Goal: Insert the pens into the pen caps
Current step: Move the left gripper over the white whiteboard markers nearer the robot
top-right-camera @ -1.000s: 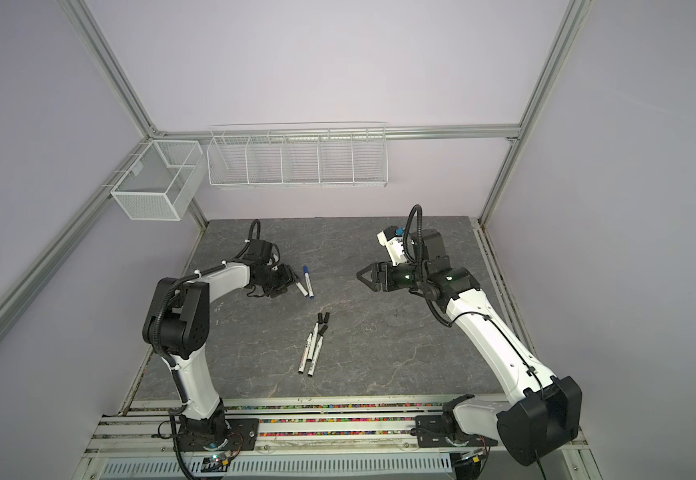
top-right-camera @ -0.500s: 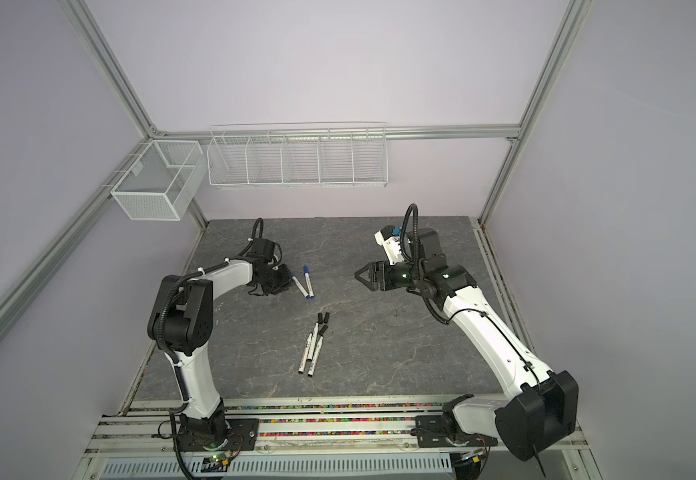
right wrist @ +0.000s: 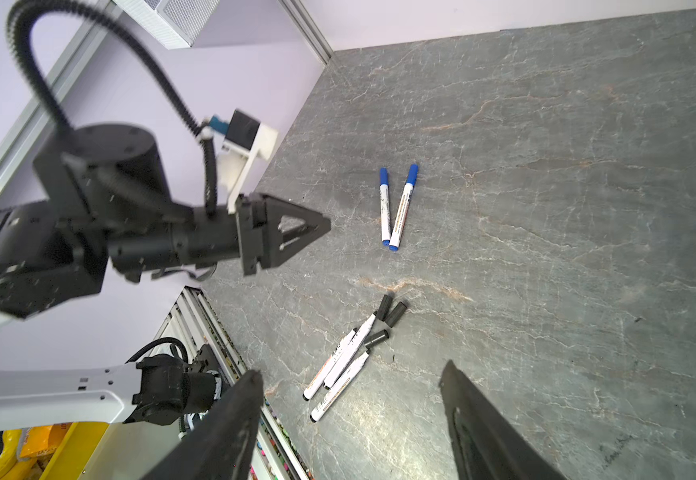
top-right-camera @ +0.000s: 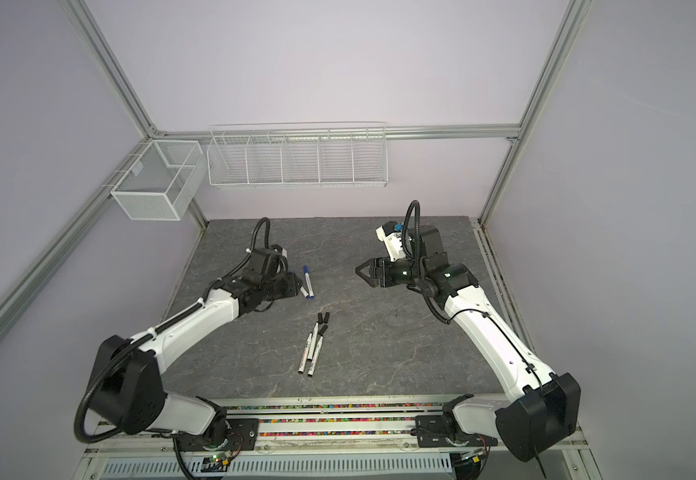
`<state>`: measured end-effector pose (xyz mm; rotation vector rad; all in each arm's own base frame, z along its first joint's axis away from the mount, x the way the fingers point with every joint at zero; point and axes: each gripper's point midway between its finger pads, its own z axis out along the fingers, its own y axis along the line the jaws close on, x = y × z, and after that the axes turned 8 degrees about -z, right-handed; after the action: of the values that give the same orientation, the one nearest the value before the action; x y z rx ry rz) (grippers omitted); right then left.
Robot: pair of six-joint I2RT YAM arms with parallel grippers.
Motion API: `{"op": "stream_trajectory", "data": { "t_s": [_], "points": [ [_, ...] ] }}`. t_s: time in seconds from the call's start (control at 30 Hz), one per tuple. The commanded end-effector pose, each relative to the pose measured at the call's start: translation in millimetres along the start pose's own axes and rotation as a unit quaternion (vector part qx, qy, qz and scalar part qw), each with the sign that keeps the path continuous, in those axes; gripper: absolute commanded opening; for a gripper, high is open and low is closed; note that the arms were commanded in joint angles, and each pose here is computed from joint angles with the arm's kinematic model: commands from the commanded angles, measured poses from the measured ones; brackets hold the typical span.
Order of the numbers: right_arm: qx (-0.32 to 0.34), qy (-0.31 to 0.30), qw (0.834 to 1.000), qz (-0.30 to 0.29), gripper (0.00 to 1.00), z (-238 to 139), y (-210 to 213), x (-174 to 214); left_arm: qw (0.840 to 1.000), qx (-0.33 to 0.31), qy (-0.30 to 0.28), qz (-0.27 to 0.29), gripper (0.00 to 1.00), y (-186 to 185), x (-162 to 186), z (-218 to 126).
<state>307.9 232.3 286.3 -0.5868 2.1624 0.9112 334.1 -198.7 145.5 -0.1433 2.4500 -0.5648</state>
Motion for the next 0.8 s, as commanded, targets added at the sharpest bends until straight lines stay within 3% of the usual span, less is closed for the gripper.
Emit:
{"op": "stream_trajectory", "data": {
  "t_s": [0.0, 0.1, 0.27, 0.77],
  "points": [
    [0.005, -0.018, 1.000, -0.021, 0.71, -5, 3, -5, 1.000, -0.026, -0.015, 0.005, 0.34, 22, 37, -14],
    [0.008, -0.019, 1.000, -0.022, 0.71, -8, 4, -7, 0.999, -0.020, -0.031, 0.022, 0.34, 30, 69, -34],
    [0.013, -0.020, 0.999, -0.024, 0.71, -11, 3, -5, 1.000, -0.023, -0.014, -0.003, 0.39, 51, 107, -49],
    [0.026, -0.022, 0.999, -0.027, 0.71, -9, -4, 4, 0.991, -0.029, 0.100, 0.080, 0.51, 35, 165, -35]
  ]
}}
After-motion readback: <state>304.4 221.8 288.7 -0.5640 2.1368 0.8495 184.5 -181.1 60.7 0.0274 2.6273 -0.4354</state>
